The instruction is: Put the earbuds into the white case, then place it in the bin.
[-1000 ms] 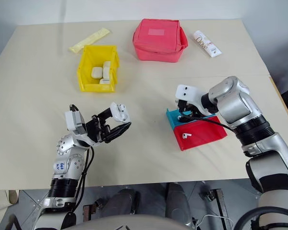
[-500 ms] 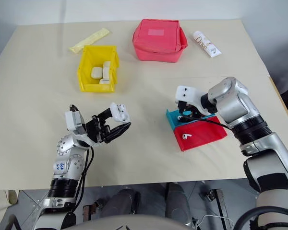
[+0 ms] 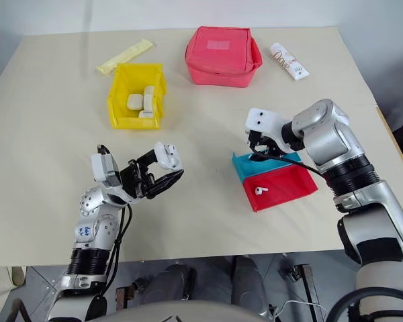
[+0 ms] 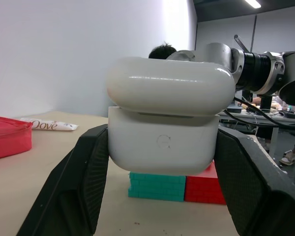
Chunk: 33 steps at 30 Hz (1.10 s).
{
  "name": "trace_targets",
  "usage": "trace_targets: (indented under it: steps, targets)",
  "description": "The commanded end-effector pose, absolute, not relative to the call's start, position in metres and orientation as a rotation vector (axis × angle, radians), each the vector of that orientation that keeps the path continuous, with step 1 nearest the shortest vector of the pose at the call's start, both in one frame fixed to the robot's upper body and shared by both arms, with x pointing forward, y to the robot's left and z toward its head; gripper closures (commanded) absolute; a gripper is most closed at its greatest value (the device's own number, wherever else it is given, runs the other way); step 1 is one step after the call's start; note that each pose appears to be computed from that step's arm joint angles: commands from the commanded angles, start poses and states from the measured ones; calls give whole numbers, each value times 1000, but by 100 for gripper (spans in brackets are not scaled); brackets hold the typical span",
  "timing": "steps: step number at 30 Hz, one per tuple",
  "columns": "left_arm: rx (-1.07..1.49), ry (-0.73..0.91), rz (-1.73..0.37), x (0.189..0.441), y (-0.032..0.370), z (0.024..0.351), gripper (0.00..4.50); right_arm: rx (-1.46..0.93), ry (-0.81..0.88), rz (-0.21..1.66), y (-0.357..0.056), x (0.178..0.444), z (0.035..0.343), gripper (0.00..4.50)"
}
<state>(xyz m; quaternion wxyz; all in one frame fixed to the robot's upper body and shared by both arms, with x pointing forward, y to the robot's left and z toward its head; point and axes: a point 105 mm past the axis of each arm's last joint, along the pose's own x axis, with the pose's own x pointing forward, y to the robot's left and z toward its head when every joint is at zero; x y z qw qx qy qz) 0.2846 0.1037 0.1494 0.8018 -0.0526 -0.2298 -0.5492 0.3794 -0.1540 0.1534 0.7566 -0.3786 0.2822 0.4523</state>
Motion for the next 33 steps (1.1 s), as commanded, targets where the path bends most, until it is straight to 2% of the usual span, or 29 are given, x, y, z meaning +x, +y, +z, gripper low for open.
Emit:
trace_targets:
  steps: [1,12,25,33]
  targets:
    - [-106,-538,-1179,285,103,157,169,-833,558,967,-153,383,170,222]
    - [-108,-542,-1181,285,102,157,169,-847,566,1046,-150,372,166,222]
    - [-104,-540,-1174,283,104,157,169,-1070,502,1161,-150,371,163,222]
    - [-103,-541,-1166,281,104,156,169,-1212,502,1201,-152,381,159,222]
